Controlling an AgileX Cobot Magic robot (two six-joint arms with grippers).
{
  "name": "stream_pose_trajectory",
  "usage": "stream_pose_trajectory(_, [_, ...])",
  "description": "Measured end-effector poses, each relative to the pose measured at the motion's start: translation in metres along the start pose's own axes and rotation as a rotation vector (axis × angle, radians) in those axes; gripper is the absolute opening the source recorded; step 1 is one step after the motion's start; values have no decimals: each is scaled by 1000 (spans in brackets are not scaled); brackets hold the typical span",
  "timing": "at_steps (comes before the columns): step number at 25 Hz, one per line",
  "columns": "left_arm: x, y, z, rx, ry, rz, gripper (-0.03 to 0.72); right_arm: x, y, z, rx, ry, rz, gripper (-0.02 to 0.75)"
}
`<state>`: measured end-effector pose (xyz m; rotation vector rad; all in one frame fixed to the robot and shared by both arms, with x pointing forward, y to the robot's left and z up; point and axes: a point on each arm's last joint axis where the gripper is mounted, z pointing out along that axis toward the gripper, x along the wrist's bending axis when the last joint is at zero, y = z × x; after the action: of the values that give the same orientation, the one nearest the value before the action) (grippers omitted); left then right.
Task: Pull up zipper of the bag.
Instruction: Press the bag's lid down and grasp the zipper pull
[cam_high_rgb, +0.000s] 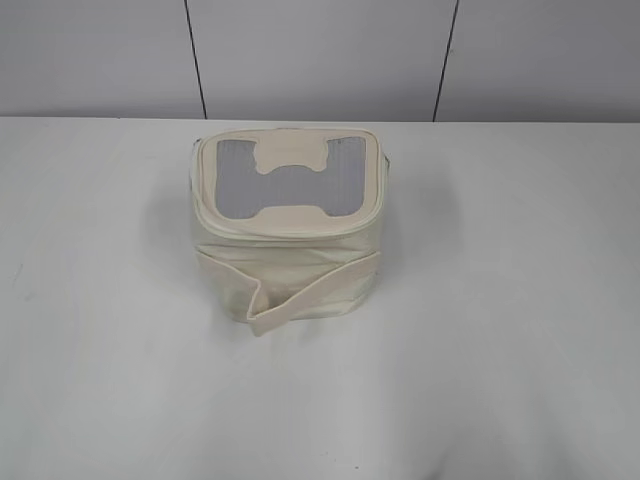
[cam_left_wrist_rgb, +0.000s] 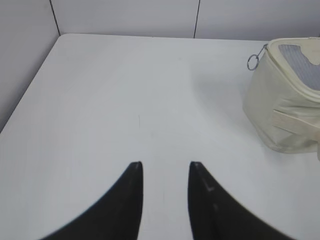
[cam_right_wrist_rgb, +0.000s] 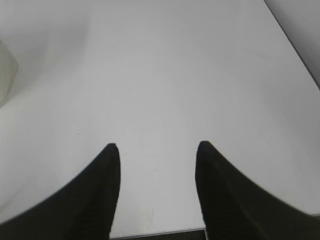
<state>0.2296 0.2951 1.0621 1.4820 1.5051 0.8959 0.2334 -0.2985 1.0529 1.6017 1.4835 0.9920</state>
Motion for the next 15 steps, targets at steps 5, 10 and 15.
stream_pose_trajectory(5, [0, 0, 0, 0, 0, 0, 239, 0, 0, 0, 0, 0, 0, 391])
stream_pose_trajectory(10, [0, 0, 0, 0, 0, 0, 239, 0, 0, 0, 0, 0, 0, 391])
stream_pose_trajectory(15, [0, 0, 0, 0, 0, 0, 239, 0, 0, 0, 0, 0, 0, 391])
